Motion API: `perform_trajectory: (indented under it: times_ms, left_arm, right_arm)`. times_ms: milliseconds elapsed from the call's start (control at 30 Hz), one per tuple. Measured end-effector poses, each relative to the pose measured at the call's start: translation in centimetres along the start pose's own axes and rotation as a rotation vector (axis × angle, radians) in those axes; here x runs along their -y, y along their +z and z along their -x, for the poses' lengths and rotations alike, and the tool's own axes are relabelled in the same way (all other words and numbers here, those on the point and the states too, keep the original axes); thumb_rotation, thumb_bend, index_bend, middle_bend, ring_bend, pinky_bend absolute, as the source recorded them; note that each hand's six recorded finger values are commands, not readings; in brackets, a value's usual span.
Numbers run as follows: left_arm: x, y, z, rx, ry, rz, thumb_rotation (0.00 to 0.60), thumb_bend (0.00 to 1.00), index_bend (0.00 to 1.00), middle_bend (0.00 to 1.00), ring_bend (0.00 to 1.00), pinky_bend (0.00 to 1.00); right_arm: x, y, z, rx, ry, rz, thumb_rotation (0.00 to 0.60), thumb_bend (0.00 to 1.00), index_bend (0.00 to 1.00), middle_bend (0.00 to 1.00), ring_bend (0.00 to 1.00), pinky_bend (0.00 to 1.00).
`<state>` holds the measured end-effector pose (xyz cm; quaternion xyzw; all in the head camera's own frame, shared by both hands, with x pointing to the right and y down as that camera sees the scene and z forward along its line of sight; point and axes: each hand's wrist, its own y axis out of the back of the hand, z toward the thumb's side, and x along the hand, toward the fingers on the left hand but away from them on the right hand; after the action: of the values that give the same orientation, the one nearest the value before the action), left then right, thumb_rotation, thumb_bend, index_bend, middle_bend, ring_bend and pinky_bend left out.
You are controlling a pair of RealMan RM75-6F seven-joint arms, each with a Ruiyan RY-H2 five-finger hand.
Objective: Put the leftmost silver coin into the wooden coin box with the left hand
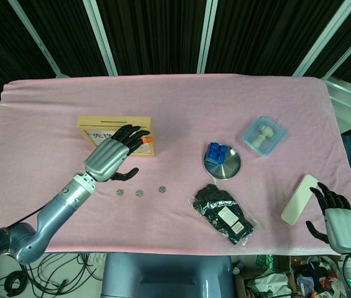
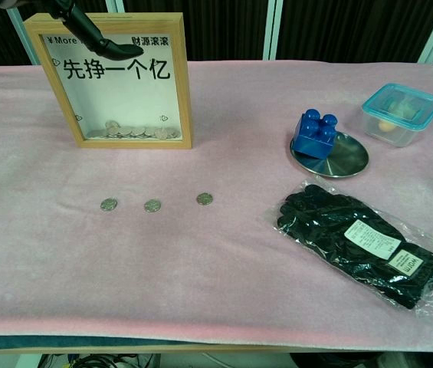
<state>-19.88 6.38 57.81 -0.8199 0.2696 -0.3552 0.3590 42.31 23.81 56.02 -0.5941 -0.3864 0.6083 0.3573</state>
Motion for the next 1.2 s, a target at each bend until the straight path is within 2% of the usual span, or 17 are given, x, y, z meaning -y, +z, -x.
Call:
perform_trajectory:
  times_ms: [500,933,1067,1200]
  left_arm:
    - [0.8,0.4,0.4,0.013,-0.014,0.021,0.600,0.34,0.16,0.09,0.00,0.01]
    - [3.0,0.4,0.6,0.016,-0.048,0.026,0.600,0.34,0.17,0.09,0.00,0.01]
    - [3.2,0.2,1.2,0.009,-0.057,0.020,0.600,0.35,0.18,0.09,0.00,0.01]
    - [3.9,-0.7,2.6,-0.024,-0.097,0.019,0.600,0.35,0.19,0.10,0.00,0.01]
  right_arm:
    - [0.0,0.0,-0.1,-0.001,0.001,0.000,0.600,0.21,0.15,0.06,0.16,0.18]
    - [-0.5,-0.3,-0.4,-0.002,-0.004,0.005,0.600,0.21,0.15,0.06,0.16,0.18]
    - [-0.3,-0.3,-0.4,-0.001,0.004,0.002,0.600,0.21,0.15,0.06,0.16,0.18]
    - [-0.4,-0.4,-0.4,0.001,0.005,0.001,0.600,0.21,0.15,0.06,0.16,0.18]
